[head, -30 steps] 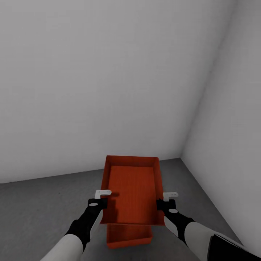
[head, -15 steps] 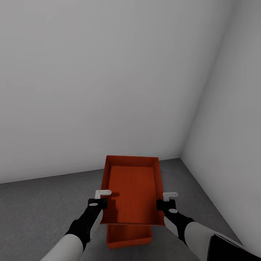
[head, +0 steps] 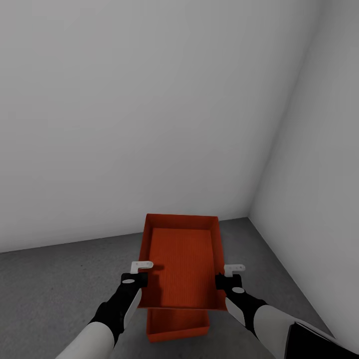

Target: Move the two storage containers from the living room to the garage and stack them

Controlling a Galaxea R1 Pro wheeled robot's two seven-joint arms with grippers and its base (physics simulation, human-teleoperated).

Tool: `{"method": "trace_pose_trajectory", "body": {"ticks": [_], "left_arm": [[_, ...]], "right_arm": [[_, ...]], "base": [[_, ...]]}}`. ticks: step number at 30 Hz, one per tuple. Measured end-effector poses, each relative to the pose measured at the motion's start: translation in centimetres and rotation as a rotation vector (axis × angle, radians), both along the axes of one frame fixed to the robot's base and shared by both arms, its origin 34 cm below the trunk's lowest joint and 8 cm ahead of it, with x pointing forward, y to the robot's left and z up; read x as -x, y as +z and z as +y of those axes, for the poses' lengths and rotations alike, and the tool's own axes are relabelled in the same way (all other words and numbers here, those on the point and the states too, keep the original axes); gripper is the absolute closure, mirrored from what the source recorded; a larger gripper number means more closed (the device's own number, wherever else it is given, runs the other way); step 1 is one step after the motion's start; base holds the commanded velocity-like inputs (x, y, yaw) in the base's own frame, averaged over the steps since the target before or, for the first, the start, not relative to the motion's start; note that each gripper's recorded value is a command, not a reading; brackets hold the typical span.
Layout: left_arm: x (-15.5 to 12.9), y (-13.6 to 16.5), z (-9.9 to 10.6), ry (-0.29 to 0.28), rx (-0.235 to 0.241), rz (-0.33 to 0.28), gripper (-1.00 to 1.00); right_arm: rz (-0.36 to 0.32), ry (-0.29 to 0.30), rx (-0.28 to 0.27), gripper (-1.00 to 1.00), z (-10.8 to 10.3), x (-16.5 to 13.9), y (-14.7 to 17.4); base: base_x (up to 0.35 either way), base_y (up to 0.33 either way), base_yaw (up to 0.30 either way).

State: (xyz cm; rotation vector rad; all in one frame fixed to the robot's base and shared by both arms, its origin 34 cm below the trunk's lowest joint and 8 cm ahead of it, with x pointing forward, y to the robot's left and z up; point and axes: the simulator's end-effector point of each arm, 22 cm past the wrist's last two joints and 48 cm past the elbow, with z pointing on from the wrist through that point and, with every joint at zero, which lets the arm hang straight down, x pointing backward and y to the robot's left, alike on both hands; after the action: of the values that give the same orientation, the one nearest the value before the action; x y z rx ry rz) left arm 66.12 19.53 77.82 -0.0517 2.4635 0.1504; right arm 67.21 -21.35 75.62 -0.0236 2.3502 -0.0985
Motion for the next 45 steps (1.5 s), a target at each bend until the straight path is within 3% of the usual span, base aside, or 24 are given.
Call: {"method": "trace_pose_trajectory", "body": {"ticks": [45], "left_arm": [[0.0, 0.01, -0.01, 0.0, 0.0, 0.0, 1.0]], "right_arm": [[0.0, 0.0, 0.0, 1.0, -0.01, -0.01, 0.01]], "base": [[0.0, 0.0, 0.0]]}}
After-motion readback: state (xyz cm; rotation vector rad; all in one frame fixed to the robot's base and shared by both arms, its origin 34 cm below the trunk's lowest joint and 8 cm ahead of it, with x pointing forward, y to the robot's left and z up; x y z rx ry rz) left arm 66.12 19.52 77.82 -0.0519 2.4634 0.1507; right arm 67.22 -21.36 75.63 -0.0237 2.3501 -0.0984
